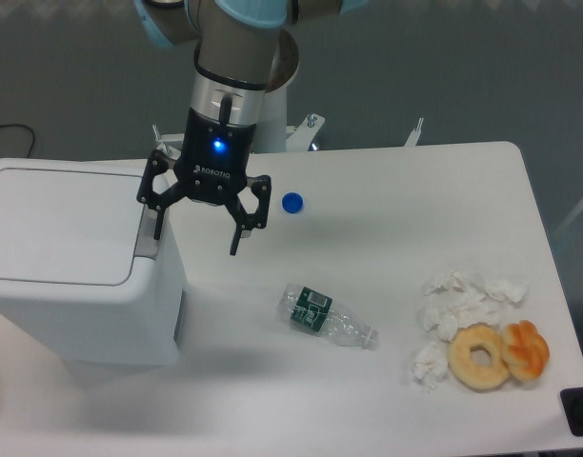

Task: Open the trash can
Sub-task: 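Press the gripper finger on the bin lid to flip it open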

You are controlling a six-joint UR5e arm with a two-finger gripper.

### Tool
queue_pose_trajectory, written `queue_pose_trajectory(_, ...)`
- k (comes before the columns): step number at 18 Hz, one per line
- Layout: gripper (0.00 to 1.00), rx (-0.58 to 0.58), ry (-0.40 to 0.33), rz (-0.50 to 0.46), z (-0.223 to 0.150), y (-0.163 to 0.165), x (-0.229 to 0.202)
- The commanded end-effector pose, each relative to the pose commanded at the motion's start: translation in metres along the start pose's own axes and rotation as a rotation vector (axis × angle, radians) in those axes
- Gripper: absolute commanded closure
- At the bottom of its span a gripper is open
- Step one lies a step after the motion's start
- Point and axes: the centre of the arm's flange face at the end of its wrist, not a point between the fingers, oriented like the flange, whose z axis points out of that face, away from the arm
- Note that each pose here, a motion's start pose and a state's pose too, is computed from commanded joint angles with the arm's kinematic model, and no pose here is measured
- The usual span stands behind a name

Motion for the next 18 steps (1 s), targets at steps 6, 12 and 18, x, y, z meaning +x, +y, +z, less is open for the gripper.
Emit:
queue_pose_trajectory(6, 0.0, -0.003, 0.001, -0.001, 0.001, 0.002, 0.0)
queue_pose_trajectory(12, 0.0, 0.016, 0.0, 0.001, -0.005, -0.005, 0.002)
queue_pose_trajectory(18, 0.0, 0.082, -0.039, 0.049, -0.032, -0.038, -0.008)
